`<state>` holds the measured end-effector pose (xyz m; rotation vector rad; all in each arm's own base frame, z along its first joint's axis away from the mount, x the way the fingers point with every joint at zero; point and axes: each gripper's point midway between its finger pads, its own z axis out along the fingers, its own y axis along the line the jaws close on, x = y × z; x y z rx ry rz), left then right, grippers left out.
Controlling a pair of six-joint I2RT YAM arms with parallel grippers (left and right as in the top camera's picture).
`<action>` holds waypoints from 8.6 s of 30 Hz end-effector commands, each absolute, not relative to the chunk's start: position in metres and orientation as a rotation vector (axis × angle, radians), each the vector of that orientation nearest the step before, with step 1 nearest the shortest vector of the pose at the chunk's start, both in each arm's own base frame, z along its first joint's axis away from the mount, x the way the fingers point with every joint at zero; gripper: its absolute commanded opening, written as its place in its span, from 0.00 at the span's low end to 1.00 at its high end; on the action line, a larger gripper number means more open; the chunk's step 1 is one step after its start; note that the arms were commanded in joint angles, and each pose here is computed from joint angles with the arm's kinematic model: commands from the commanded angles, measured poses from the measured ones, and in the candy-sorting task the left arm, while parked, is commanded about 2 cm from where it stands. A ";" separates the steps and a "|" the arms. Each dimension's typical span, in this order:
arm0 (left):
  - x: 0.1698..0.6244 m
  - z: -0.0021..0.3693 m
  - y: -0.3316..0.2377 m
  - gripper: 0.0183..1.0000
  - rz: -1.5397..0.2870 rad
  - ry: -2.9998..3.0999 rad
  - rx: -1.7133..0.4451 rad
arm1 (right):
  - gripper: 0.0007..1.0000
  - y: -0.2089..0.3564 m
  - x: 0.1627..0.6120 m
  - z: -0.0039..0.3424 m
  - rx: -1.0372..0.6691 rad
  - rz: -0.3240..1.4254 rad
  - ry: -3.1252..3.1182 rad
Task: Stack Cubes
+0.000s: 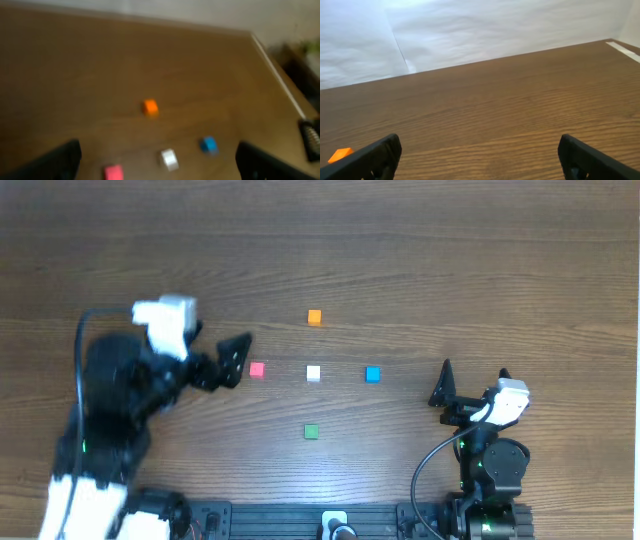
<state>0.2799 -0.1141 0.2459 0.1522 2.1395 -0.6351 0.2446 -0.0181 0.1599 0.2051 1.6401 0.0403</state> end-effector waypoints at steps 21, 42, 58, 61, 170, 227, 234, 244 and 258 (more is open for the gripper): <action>0.291 0.029 -0.145 0.98 -0.221 3.112 -0.121 | 0.99 -0.016 0.245 0.158 0.194 0.050 1.639; 0.297 0.010 -0.125 0.86 -0.020 3.114 0.039 | 0.99 -0.016 0.245 0.158 0.194 0.050 1.639; 0.296 -0.004 -0.126 0.70 -0.013 3.139 0.067 | 0.99 -0.016 0.245 0.158 0.194 0.050 1.639; 0.296 -0.004 -0.127 0.61 -0.019 3.140 0.068 | 0.99 -0.016 0.245 0.158 0.194 0.050 1.639; 0.289 0.025 -0.247 0.02 0.054 3.107 -0.137 | 0.99 -0.016 0.245 0.158 0.194 0.050 1.639; 0.289 0.019 -0.246 0.45 0.061 3.117 -0.142 | 0.99 -0.016 0.245 0.158 0.194 0.050 1.639; 0.289 0.019 -0.246 0.53 0.060 3.118 -0.142 | 0.99 -0.016 0.245 0.158 0.194 0.050 1.639; 0.292 0.035 -0.249 0.78 0.003 3.089 -0.193 | 0.99 -0.016 0.245 0.158 0.194 0.050 1.639; 0.398 0.109 -0.258 0.83 -0.212 2.917 -0.218 | 0.99 -0.016 0.245 0.158 0.194 0.050 1.639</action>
